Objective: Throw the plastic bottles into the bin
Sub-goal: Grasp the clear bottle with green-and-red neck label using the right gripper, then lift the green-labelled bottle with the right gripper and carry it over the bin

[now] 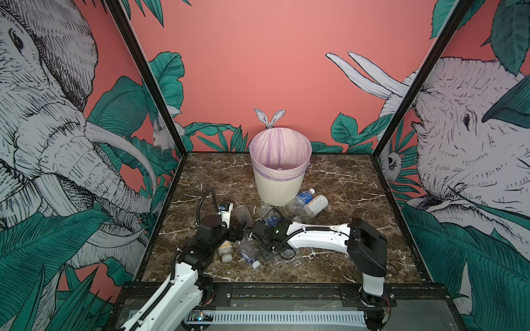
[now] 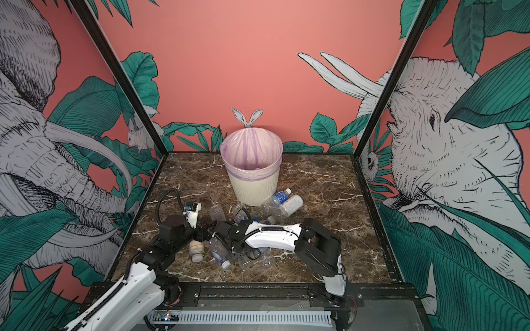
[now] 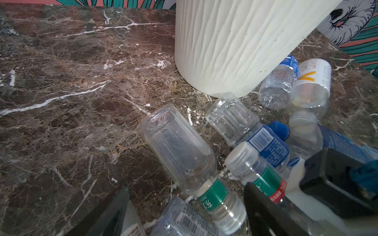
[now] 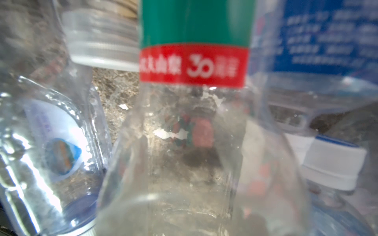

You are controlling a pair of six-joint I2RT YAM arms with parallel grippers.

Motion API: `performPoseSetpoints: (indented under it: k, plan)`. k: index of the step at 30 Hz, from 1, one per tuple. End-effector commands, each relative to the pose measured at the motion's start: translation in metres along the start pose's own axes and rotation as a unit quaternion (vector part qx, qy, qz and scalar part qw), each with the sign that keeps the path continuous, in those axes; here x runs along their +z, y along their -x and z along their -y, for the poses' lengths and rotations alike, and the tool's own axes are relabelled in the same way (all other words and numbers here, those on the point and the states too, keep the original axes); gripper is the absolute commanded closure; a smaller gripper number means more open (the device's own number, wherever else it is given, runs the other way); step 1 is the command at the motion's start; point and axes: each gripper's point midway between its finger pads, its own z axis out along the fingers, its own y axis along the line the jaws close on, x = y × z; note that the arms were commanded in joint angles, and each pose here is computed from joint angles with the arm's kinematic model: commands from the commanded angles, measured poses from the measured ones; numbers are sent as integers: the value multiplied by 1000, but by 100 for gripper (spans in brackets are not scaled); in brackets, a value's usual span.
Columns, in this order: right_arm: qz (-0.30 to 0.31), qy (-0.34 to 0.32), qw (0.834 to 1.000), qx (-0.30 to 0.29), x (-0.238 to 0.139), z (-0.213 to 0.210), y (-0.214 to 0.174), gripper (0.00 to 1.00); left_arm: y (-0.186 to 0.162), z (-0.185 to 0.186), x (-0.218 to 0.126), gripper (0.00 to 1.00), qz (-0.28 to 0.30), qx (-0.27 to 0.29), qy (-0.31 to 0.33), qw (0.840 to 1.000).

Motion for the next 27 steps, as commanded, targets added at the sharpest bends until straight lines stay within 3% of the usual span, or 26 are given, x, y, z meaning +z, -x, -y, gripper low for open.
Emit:
performPoseSetpoints:
  k: [1, 7, 18, 27]
  plan:
    - [23, -7, 1000, 3, -17, 5, 2, 37, -1, -1, 1, 11, 1, -2, 4, 1000]
    - [79, -6, 997, 0, -43, 11, 8, 39, -2, -1, 1, 11, -1, -1, 3, 1000]
    - [216, 2, 976, 23, -106, 39, 24, 40, -2, 0, 3, 11, -4, -1, 1, 1000]
    - [332, 3, 942, 57, -156, 77, 24, 40, -3, -1, 4, 11, -7, -1, 4, 1000]
